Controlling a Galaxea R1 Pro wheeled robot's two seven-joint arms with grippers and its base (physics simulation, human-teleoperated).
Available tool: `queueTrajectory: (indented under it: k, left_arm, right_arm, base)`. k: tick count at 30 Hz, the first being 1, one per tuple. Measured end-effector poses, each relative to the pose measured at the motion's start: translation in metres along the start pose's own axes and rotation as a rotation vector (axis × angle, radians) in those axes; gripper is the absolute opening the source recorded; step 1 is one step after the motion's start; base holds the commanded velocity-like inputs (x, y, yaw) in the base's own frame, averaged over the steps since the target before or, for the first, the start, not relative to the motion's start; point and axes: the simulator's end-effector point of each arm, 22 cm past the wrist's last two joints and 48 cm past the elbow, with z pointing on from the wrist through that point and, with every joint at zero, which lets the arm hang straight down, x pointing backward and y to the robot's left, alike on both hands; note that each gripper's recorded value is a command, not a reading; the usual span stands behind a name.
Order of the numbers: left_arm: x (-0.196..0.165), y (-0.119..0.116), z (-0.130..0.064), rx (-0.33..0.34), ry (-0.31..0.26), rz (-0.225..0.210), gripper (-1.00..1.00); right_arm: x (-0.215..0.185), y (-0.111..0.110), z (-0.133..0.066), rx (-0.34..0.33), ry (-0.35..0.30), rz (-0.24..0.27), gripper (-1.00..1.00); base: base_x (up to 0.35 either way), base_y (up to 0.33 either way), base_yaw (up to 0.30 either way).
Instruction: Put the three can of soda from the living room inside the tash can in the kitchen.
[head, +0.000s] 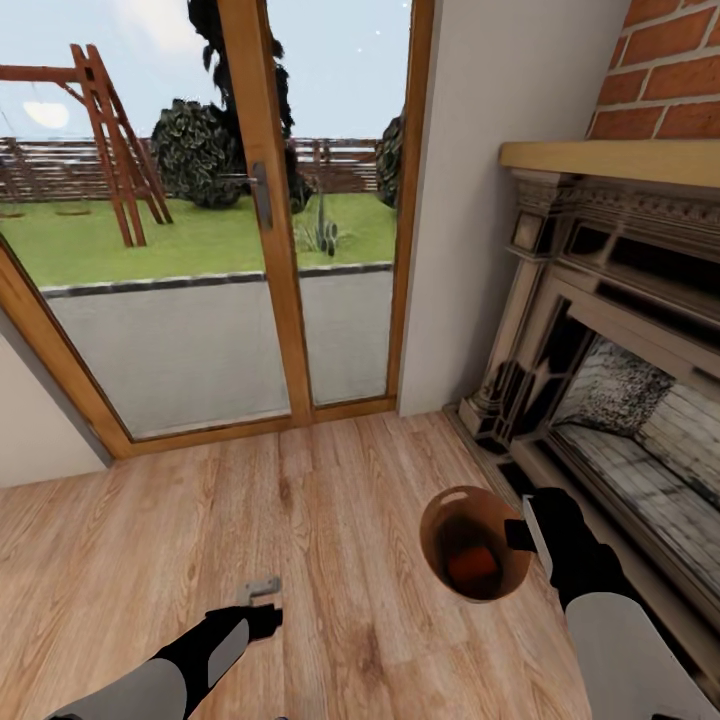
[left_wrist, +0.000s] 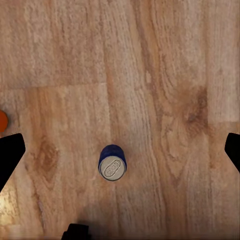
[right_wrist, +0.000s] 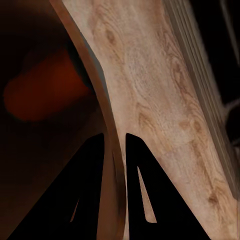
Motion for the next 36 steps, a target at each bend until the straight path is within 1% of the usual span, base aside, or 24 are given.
queueTrajectory:
  k: [3,7,13,16,21,26,36]
  left_arm:
    - [0.007,0.000,0.000,0.000,0.032,0.002,1.00]
    - [0.014,0.001,0.000,0.000,0.066,0.002,1.00]
    - [0.023,0.001,-0.001,0.000,0.106,0.005,1.00]
    - [0.024,0.001,-0.001,0.001,0.111,0.006,1.00]
    - [0.025,0.000,-0.001,0.004,0.115,0.007,1.00]
    - [0.027,0.000,-0.001,0.004,0.123,0.009,1.00]
    - [0.033,0.000,0.002,0.003,0.138,0.010,1.00]
  right_arm:
    - [-0.002,0.001,-0.002,0.002,-0.008,-0.003,-1.00]
    - [-0.004,0.008,-0.003,-0.019,-0.012,0.006,-1.00]
    - [-0.005,0.006,-0.004,-0.009,-0.016,0.000,-1.00]
    - [-0.005,0.008,-0.004,-0.018,-0.016,0.004,-1.00]
    - [-0.006,0.007,-0.004,-0.012,-0.016,0.001,-1.00]
    - [-0.005,0.008,-0.004,-0.019,-0.016,0.004,-1.00]
    - [-0.002,0.007,0.002,-0.012,-0.003,0.001,-1.00]
  base:
    - [0.000,0.000,0.000]
    - [0.000,0.000,0.000]
    - [0.000,0.000,0.000]
    - [0.000,0.000,0.000]
    - [0.000,0.000,0.000]
    - [0.000,0.000,0.000]
    - [0.000,0.000,0.000]
